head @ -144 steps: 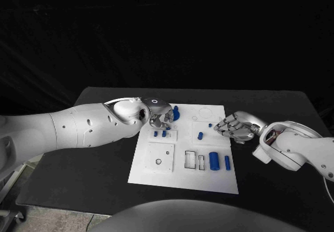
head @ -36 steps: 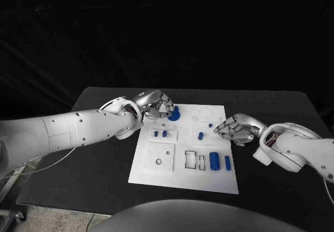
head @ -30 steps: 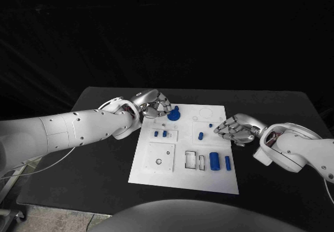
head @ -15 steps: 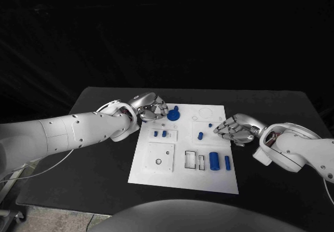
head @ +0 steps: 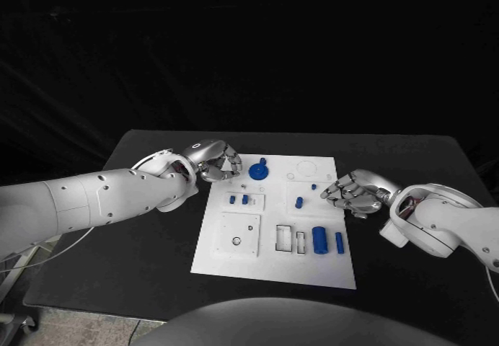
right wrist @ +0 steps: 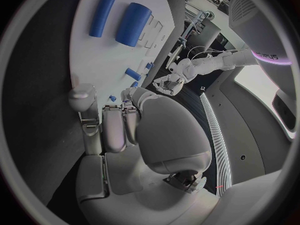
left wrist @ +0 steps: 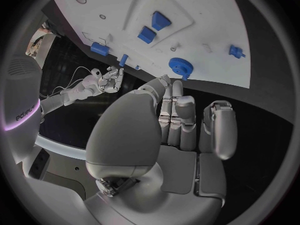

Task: Assemble the parts on the task board

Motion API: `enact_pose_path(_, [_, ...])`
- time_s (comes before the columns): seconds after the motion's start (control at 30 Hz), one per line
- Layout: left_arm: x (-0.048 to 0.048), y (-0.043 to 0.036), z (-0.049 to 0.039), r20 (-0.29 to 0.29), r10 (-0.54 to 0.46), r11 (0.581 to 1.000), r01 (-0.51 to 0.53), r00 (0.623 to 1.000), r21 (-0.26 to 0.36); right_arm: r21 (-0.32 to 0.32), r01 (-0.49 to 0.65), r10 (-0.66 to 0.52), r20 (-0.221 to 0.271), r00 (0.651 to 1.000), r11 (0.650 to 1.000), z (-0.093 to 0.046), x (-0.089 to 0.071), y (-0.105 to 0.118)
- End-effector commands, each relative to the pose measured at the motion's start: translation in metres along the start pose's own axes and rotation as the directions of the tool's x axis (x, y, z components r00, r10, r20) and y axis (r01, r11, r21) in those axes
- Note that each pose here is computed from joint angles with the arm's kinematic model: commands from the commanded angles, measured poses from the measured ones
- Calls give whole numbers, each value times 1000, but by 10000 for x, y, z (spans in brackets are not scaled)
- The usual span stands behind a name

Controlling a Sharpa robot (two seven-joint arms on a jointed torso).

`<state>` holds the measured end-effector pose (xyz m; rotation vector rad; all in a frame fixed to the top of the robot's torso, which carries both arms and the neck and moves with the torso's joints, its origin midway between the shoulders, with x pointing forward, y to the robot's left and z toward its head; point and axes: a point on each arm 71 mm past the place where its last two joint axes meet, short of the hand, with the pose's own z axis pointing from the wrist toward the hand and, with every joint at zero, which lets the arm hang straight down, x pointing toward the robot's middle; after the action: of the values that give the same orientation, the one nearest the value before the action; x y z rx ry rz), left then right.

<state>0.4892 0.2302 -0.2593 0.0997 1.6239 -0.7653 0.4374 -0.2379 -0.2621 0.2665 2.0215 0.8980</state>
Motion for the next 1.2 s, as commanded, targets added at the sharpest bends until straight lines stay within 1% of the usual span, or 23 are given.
enact_pose_path(0.03, [-82, 58, -30, -37, 150, 988, -151, 988, -41, -13, -2, 2, 11, 1000, 1000, -10, -5, 11])
enact_pose_path(0.07, [-119, 74, -39, -41, 167, 985, -168, 985, -46, -14, -2, 2, 13, 1000, 1000, -12, -5, 11])
enact_pose_path(0.1, [-187, 95, -55, -47, 200, 978, -202, 979, -49, -14, -2, 2, 14, 1000, 1000, -14, -6, 12])
enact_pose_path(0.17, [-286, 110, -76, -53, 261, 964, -263, 964, -45, -15, -2, 2, 14, 1000, 1000, -15, -4, 14])
enact_pose_path(0.23, [-390, 106, -89, -47, 324, 945, -326, 945, -38, -15, -2, 2, 13, 1000, 1000, -13, -2, 16])
enact_pose_path(0.3, [-474, 94, -102, -43, 384, 922, -386, 922, -26, -15, -2, 2, 11, 1000, 1000, -8, 0, 18])
enact_pose_path(0.37, [-535, 87, -109, -45, 446, 895, -447, 894, -14, -15, -1, 2, 9, 1000, 1000, -1, 4, 22])
enact_pose_path(0.47, [-577, 100, -110, -64, 514, 857, -516, 855, -4, -16, -1, 1, 5, 1000, 1000, 9, 10, 28])
enact_pose_path(0.57, [-581, 141, -105, -92, 546, 835, -550, 832, -10, -17, -1, 1, 2, 1000, 1000, 14, 16, 34])
enact_pose_path(0.73, [-556, 203, -92, -152, 555, 825, -565, 818, -28, -15, -2, 2, -1, 1000, 1000, 8, 17, 29])
enact_pose_path(0.9, [-507, 229, -71, -194, 556, 820, -571, 808, -26, -13, -2, 2, -3, 1000, 1000, 4, 19, 25])
enact_pose_path(1.07, [-405, 226, -49, -209, 552, 824, -567, 807, -10, -13, -3, 3, -7, 1000, 1000, 8, 26, 30])
enact_pose_path(1.2, [-349, 221, -30, -206, 538, 835, -550, 818, -3, -11, -3, 3, -10, 1000, 1000, 7, 29, 29])
